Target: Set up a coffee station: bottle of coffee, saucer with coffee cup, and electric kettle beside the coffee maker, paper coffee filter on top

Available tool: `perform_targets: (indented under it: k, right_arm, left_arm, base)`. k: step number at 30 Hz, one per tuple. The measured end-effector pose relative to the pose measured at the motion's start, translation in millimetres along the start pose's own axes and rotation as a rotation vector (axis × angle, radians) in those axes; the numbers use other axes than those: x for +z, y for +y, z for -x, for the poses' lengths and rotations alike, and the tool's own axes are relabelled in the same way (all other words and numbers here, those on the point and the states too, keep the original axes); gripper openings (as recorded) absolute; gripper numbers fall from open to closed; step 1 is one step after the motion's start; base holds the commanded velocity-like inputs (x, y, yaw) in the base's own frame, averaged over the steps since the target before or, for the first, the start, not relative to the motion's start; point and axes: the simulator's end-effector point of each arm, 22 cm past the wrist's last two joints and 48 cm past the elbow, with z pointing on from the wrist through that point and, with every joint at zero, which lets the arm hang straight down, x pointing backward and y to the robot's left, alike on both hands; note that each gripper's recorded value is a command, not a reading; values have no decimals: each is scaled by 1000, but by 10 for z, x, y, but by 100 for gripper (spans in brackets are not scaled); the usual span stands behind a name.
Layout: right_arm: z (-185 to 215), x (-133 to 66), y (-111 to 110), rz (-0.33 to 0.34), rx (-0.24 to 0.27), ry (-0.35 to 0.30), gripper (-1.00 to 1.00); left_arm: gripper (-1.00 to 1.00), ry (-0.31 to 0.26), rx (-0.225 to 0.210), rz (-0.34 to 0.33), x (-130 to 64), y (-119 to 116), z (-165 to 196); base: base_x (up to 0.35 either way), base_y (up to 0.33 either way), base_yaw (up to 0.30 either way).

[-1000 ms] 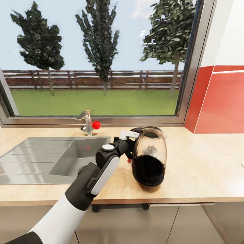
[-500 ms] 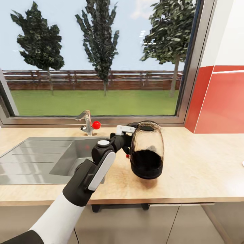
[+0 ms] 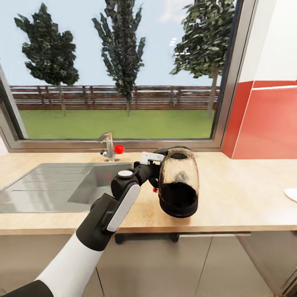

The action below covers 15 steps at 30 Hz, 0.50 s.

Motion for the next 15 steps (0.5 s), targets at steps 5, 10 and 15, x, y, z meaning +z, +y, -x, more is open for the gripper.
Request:
perform_targets:
  k: [5,10,15]
  right_arm:
    - [-4,-1,-5,0,-1,1,100]
    - [-1,0,-7,-1,-2,0,100]
    - [-7,-2,-16,-2,-2,1,100]
  left_arm:
    - [-100,1,1,0,-1,-3,-3]
    - [-100,2,1,-1,0,-4,-7]
    - [-100,2,1,-1,0,-7,-10]
  base:
    - [-337,27,272]
    - [-295,146,290]
    - [-261,194,285]
